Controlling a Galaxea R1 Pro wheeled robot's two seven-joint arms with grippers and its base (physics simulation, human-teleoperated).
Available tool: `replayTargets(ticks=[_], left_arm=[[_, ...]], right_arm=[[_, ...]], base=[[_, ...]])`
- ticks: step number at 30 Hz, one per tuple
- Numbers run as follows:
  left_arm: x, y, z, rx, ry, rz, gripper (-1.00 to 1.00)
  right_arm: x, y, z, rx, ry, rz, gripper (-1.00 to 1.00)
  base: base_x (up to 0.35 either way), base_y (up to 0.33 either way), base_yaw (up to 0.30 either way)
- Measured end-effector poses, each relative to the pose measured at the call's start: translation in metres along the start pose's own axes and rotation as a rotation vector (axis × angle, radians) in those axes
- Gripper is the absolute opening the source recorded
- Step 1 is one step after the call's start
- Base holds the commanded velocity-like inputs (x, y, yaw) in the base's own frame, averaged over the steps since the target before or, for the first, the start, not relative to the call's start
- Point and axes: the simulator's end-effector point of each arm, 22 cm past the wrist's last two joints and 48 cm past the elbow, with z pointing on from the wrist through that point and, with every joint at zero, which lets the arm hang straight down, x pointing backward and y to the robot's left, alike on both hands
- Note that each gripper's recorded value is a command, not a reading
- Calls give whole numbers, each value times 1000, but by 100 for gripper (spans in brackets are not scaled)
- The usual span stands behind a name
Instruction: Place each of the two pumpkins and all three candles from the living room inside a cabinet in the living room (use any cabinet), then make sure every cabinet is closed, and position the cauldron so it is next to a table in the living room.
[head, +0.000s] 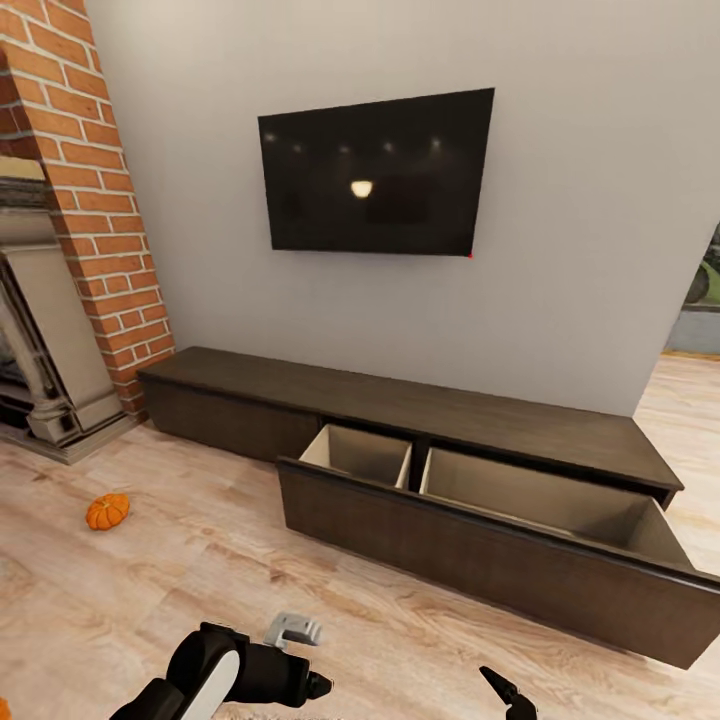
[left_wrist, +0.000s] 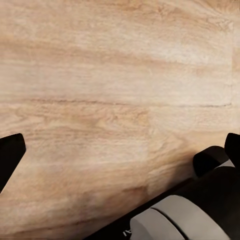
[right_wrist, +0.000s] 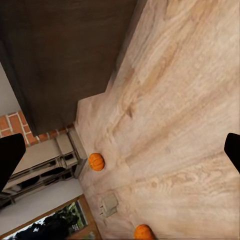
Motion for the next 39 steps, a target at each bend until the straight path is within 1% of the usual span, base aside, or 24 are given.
replayTargets(ticks=[10,30,39], left_arm=[[0,0,0,0,0,0,100],[0,1,0,-1,-1,0,100],[0,1,0,-1,-1,0,100]], right_arm=[[0,-1,0,3,0,-1,100],[0,-2,0,6,-1,-3,100],[-8,-2,0,6,-35,-27,100]], base=[[-139,0,296],[-4,0,298],[-110,0,299]])
